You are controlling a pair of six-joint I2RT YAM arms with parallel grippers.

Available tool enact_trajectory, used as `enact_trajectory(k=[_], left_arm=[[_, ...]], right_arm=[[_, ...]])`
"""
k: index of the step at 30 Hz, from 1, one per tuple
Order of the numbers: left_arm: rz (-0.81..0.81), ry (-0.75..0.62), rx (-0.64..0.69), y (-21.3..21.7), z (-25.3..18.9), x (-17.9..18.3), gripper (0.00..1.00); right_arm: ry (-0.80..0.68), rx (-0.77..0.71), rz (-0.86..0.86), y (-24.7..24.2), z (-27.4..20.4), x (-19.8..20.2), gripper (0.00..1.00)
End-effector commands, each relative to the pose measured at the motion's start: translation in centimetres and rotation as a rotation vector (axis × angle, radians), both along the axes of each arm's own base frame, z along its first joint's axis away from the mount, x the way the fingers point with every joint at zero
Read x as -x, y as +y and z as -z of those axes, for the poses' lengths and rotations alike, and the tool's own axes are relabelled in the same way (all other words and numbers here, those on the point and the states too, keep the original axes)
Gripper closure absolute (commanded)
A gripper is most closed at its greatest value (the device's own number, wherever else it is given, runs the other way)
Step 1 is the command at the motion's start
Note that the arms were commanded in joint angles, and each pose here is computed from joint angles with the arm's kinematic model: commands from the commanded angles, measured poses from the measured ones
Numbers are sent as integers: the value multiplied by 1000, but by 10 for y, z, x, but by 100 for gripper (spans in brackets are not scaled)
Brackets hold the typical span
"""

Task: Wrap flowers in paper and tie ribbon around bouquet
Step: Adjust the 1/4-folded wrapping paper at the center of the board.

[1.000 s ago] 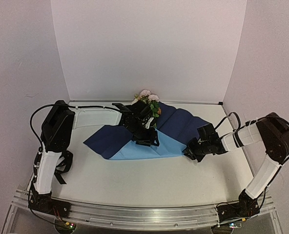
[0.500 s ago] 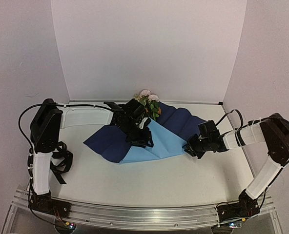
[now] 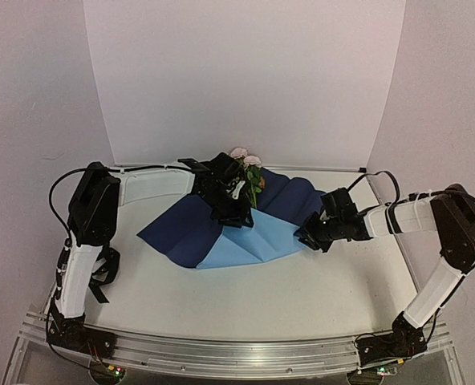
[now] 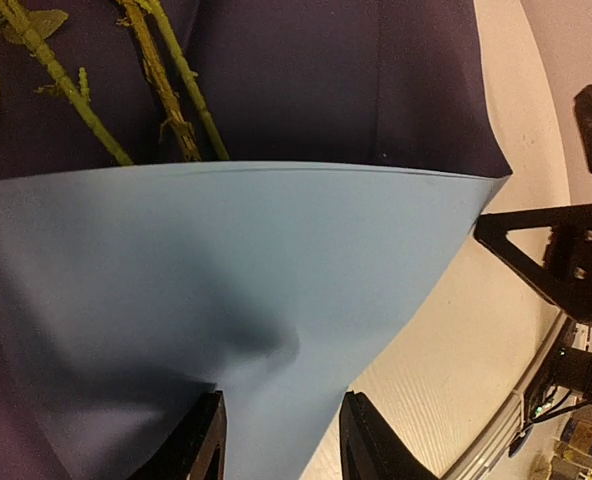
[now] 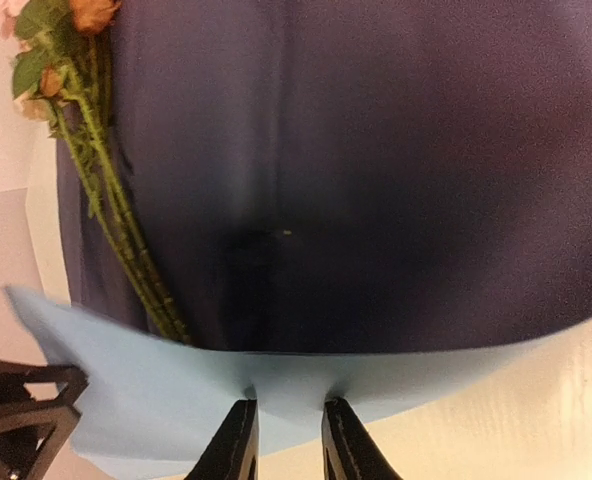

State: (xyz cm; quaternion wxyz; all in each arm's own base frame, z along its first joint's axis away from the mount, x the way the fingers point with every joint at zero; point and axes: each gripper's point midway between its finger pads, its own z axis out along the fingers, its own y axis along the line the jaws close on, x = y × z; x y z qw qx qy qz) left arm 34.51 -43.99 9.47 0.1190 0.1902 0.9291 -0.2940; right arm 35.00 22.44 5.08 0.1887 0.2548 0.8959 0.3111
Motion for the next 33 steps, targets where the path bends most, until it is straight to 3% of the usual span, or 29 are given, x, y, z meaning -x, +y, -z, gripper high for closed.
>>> enact_trajectory(k=[1, 10, 18, 25, 28, 33], left_arm=[[44, -7, -1, -4, 7, -11, 60], [48, -14, 18, -6, 5, -19, 60], [17, -62, 46, 5, -39, -16, 54], [-155, -77, 34, 70, -58, -22, 44], [-165, -28, 55, 86, -47, -16, 41], [-93, 44, 145, 71, -40, -5, 39]], right_arm=[[-108, 37, -154, 26, -34, -12, 72], [-116, 92, -424, 83, -29, -17, 69], [-53, 167, -365, 68, 1, -16, 69], [-49, 173, -336, 63, 0, -15, 69], [-45, 168, -335, 64, 0, -15, 69], [-44, 166, -333, 64, 0, -16, 70]])
